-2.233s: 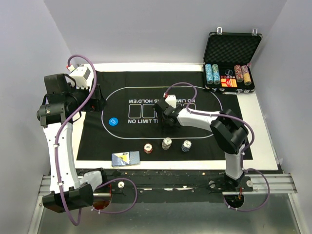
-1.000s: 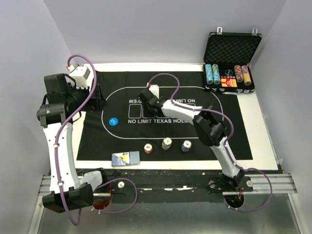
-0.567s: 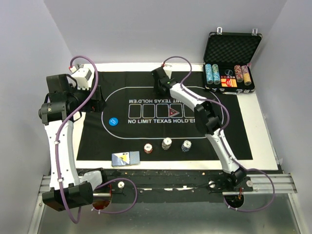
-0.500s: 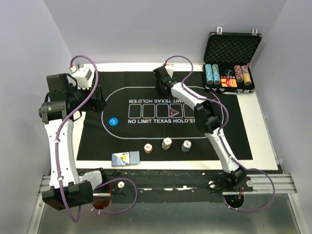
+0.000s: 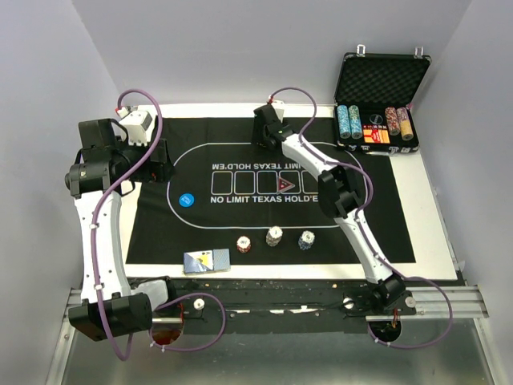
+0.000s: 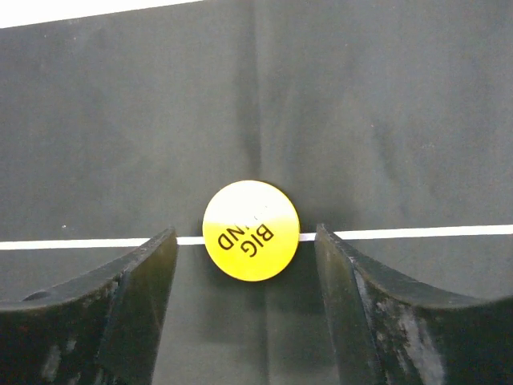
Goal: Distribute texas hold em gaming equipment
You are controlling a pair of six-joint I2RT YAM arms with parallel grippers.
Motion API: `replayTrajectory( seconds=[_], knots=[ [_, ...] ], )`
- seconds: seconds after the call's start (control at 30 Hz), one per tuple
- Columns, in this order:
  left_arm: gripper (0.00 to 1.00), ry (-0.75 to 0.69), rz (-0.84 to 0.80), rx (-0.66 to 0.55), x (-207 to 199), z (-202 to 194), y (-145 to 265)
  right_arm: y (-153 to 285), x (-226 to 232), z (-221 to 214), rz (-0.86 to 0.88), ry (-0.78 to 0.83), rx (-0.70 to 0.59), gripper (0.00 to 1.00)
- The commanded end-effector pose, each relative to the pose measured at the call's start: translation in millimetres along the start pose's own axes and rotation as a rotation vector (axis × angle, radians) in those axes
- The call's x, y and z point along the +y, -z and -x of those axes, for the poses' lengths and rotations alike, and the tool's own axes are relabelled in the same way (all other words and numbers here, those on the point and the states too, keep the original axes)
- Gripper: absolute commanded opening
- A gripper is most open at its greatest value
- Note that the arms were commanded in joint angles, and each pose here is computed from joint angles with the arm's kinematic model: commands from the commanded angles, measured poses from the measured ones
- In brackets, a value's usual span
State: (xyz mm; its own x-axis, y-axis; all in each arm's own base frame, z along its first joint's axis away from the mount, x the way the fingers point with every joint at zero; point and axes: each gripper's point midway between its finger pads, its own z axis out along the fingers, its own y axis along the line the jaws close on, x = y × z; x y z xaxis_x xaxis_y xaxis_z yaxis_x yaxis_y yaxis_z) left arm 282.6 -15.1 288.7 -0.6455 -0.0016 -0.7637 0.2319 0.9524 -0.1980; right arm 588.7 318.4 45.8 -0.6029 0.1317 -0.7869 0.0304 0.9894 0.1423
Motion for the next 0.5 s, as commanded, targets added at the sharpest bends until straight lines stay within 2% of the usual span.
replayTrajectory(
  seconds=[0.0,0.03,0.1,0.3,0.47],
  knots=[
    [0.99,-0.006,-0.012,-0.024,-4,3,4,3,5,-3,0.029,0.023,0.015,0.83],
    [0.99,-0.006,-0.011,-0.030,-4,4,6,5,3,-1,0.024,0.024,0.014,0.91],
    [0.99,-0.006,-0.010,-0.033,-5,4,7,11,-2,4,0.006,0.032,0.011,0.95],
    [0.99,-0.009,-0.011,-0.044,-8,5,13,67,-24,17,-0.027,0.019,0.011,0.95],
    [0.99,-0.003,-0.027,-0.043,-13,4,15,121,-53,-31,0.006,0.014,0.066,0.92]
  ],
)
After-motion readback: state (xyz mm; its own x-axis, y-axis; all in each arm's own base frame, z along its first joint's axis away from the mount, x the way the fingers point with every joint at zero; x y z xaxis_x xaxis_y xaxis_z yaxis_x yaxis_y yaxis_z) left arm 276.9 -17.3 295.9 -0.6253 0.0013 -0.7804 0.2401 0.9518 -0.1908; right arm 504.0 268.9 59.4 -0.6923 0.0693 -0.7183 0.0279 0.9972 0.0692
